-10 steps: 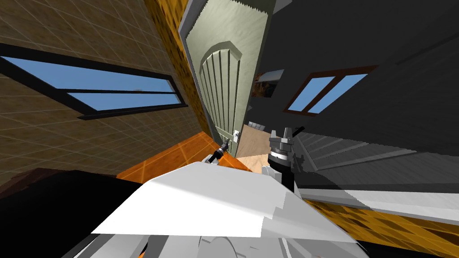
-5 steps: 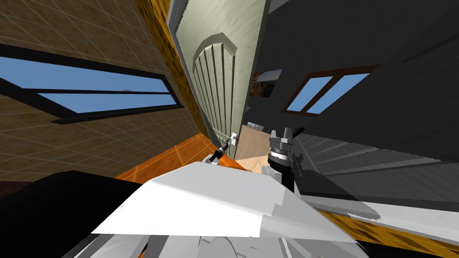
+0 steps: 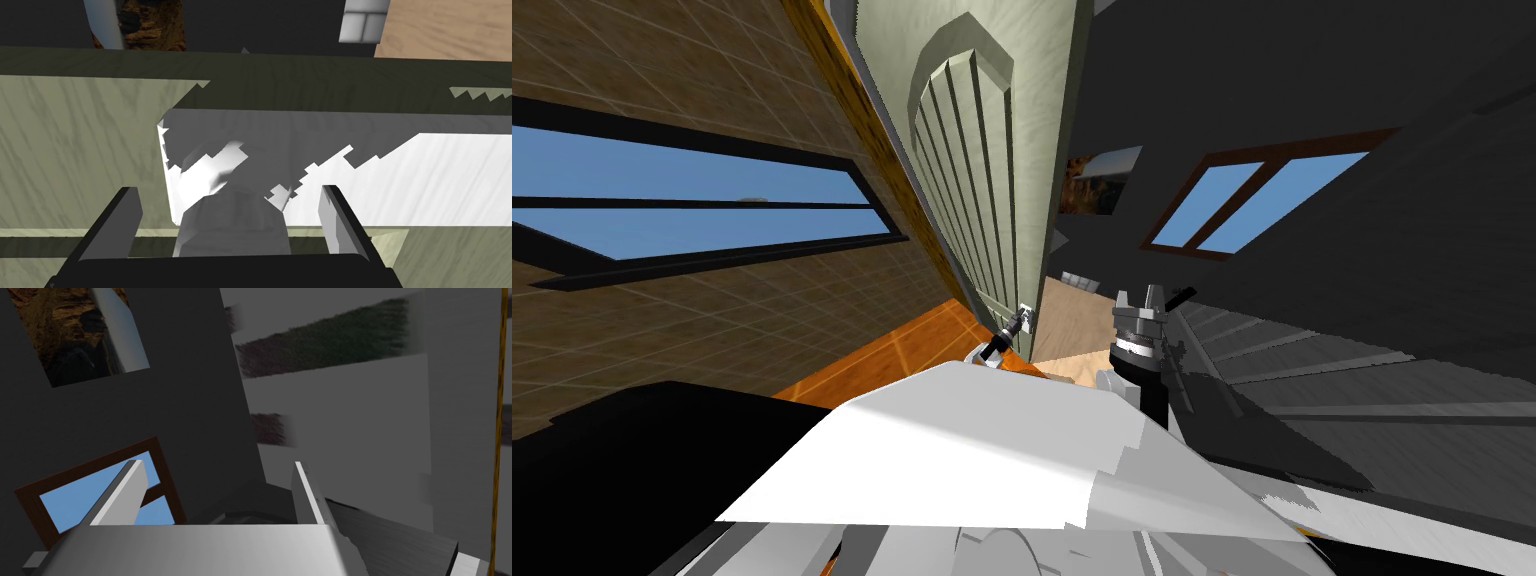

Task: Push the door open

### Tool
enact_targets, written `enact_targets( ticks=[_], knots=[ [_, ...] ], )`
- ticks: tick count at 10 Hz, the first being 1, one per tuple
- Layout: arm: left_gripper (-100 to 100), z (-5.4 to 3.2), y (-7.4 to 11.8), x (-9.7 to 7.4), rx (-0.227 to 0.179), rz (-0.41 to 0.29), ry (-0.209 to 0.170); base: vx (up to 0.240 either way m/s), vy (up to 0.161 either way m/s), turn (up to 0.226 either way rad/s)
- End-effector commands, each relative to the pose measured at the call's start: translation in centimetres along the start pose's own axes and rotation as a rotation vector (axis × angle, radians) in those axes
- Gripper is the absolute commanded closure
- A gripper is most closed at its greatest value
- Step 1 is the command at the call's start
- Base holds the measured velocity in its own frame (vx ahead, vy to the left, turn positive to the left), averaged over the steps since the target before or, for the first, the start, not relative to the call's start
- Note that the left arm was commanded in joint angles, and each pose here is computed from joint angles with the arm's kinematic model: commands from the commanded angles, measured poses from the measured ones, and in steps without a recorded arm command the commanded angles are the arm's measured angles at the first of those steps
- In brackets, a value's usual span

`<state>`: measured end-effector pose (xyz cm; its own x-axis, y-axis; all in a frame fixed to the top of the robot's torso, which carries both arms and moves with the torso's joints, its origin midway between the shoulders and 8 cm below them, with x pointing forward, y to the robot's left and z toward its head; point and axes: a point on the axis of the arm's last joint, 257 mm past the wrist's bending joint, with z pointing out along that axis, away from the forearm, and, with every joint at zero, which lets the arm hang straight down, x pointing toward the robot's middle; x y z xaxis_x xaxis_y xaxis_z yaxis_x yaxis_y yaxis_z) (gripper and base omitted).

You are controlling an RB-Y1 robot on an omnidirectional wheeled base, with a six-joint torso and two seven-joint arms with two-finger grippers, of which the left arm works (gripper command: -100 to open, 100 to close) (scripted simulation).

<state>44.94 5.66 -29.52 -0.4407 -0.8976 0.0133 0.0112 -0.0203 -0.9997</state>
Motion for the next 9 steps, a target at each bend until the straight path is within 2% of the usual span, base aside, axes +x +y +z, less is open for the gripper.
enact_targets(
  ticks=[1,6,7,9],
  knots=[
    [100,-0.03,0.0,0.0,-0.001,0.000,0.000,-0.010,0.006,0.006],
    [100,-0.03,0.0,0.0,-0.001,0.000,0.000,-0.007,0.006,-0.007],
    [100,0.69,0.0,-1.4,0.001,0.015,-0.019,0.034,-0.067,-0.006],
    [100,1.25,0.3,-3.0,-0.001,0.028,-0.042,0.069,-0.125,0.024]
  ],
)
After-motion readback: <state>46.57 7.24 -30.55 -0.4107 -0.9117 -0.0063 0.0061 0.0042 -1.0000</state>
